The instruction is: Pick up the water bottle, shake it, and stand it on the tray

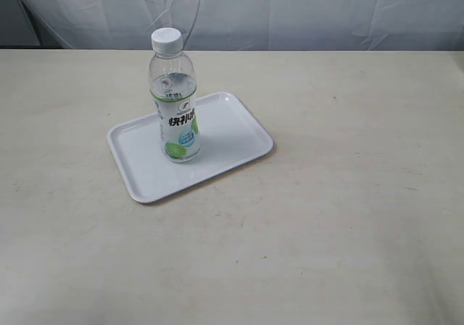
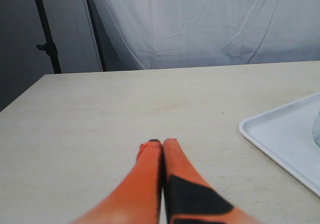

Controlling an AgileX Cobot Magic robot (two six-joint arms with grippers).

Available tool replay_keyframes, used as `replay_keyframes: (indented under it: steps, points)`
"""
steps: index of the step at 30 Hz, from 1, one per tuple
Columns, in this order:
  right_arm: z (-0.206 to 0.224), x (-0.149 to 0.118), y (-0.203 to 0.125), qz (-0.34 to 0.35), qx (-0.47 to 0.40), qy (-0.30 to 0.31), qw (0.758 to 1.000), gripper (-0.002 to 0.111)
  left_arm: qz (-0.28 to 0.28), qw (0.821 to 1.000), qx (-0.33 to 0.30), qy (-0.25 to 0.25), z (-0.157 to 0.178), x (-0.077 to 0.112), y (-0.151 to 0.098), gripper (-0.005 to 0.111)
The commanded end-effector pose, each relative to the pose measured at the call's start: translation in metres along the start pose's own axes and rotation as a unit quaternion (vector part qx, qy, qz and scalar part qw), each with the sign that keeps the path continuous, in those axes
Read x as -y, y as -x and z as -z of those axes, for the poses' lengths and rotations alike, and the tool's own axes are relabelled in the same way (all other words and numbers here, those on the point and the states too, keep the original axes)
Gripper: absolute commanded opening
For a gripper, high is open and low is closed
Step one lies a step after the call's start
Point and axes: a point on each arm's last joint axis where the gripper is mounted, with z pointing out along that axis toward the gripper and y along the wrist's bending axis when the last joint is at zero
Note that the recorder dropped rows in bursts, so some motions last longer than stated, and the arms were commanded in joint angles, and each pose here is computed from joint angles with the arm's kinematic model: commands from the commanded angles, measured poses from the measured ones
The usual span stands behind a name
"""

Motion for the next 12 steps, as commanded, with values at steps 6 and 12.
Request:
replay_keyframes:
  steps: [6,12]
  points:
    - [-0.0002,-0.0001,-0.0006,-0.006,0.005,0.001,1.000,0.003,-0.001,1.000,0.004,0.001,0.0002,-0.0001,-0.0001,0.000]
    - [-0.0002,-0.0001,-0.0006,-0.006,0.005,0.001,1.000,0.003,-0.001,1.000,0.004,0.001,0.0002,-0.0001,-0.0001,0.000]
